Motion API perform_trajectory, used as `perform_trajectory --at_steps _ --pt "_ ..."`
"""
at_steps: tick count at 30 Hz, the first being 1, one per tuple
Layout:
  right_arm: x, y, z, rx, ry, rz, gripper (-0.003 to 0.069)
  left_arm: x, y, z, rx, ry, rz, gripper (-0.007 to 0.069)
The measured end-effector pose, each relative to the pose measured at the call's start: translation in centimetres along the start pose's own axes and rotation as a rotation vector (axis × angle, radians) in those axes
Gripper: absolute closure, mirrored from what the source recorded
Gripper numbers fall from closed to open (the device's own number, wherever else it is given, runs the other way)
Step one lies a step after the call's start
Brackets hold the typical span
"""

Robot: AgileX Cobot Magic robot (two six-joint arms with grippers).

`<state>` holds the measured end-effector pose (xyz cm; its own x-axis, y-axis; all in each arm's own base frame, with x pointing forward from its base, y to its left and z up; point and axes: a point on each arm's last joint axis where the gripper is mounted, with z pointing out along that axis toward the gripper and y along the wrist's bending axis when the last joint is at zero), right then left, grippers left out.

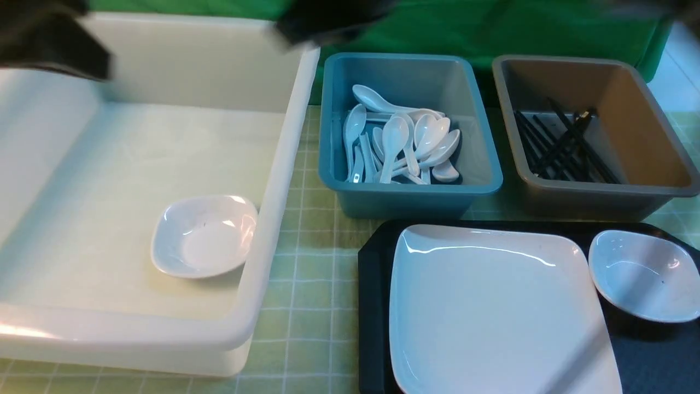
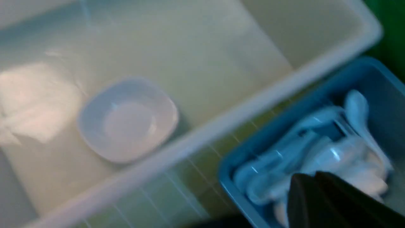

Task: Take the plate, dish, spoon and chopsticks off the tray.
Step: Use the right arm to grab a small plate from the dinner plate

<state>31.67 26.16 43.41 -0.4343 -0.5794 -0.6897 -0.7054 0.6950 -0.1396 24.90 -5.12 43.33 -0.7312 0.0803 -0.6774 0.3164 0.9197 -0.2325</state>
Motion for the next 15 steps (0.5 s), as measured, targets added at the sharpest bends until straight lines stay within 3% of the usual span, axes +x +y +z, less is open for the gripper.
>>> perform_trajectory --at_steps 4,7,11,15 --pt "7.8 -5.9 -3.5 0.128 0.188 0.062 0.0643 0.8 -5.6 2.2 0.151 0.035 0.155 0.0638" --pt "16.0 -8.5 -4.2 0.189 0.38 0.154 0.0573 1.5 -8.8 4.1 0.233 0.052 0.228 0.0638" --pt "25.0 -9.6 -2.5 0.191 0.53 0.186 0.0354 2.4 -12.8 7.9 0.314 0.075 0.313 0.0638" --pt "28.7 -8.9 0.0 0.18 0.506 0.128 0.0188 3.1 -16.0 12.1 0.358 0.032 0.447 0.0638"
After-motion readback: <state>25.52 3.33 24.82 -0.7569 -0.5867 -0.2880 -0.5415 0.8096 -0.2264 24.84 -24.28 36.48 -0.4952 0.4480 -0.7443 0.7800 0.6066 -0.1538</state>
